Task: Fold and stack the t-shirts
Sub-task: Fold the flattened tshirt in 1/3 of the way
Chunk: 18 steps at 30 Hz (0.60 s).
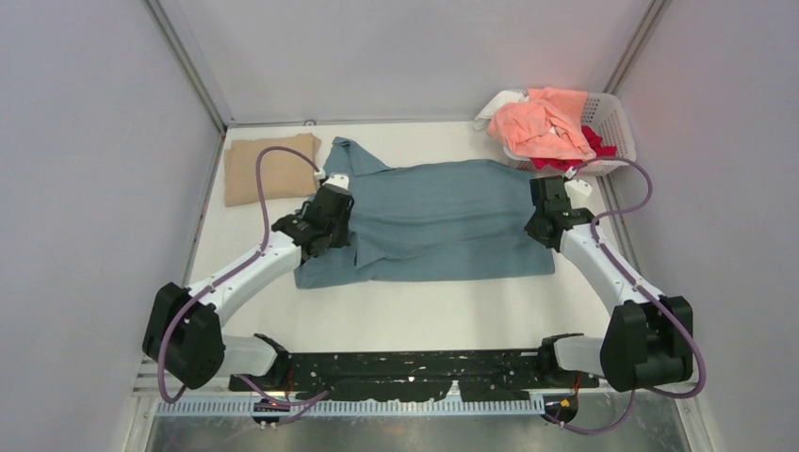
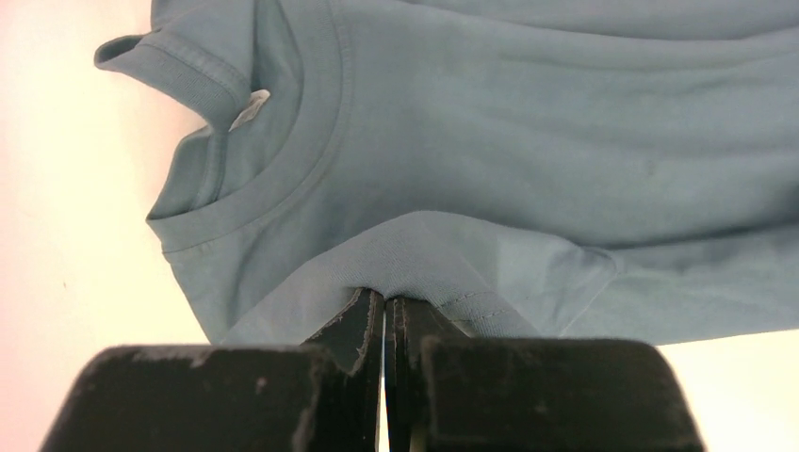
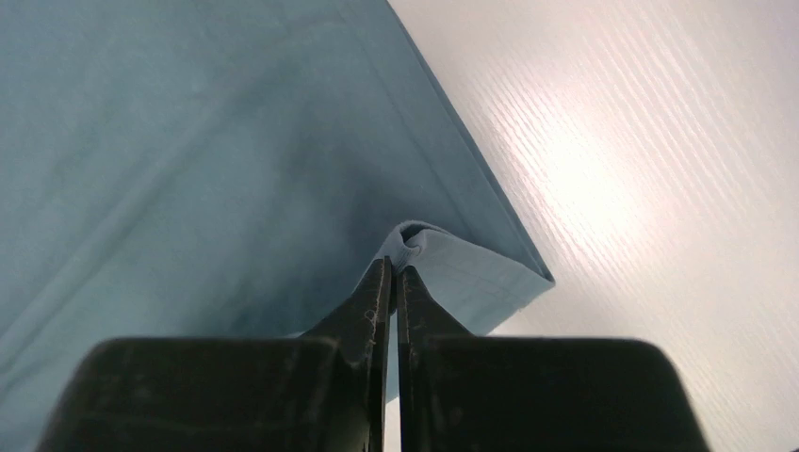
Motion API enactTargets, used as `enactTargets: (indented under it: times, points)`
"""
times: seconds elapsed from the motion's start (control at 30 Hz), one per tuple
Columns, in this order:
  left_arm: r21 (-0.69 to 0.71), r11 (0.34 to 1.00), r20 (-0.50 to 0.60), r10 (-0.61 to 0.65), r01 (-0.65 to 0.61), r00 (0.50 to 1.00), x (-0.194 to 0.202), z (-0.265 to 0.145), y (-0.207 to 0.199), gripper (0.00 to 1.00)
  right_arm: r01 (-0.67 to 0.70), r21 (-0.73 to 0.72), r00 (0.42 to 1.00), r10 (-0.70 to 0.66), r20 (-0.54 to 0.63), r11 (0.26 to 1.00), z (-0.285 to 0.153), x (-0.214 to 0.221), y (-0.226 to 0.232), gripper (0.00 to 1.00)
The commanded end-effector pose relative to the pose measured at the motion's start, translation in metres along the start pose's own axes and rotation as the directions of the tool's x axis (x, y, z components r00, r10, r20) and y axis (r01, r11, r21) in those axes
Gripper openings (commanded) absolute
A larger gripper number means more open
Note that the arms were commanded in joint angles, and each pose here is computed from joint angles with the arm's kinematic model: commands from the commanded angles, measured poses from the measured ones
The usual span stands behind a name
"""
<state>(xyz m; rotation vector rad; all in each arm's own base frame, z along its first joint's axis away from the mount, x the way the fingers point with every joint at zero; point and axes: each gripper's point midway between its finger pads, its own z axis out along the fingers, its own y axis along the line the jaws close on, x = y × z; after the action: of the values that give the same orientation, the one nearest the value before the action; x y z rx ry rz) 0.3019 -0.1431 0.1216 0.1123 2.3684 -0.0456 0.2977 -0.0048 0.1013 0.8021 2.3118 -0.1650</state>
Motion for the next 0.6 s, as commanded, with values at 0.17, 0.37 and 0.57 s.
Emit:
enactTargets:
  times: [0.17, 0.37, 0.57]
  points:
    - [-0.006, 1.000, 0.005, -0.029, 0.029, 1.000, -0.021, 0.014, 0.014, 0.00, -0.030, -0.006, 0.989, 0.030, 0.144, 1.000, 0.013, -0.055, 0.027, 0.06]
    - [-0.048, 0.998, -0.028, -0.034, 0.033, 0.999, -0.018, 0.022, 0.024, 0.00, -0.032, 0.009, 0.987, 0.031, 0.157, 0.999, 0.017, -0.062, 0.028, 0.06]
    - [0.002, 0.999, -0.019, -0.048, 0.048, 0.999, -0.030, 0.029, 0.016, 0.00, -0.043, 0.029, 0.982, 0.037, 0.184, 0.999, 0.018, -0.067, 0.024, 0.06]
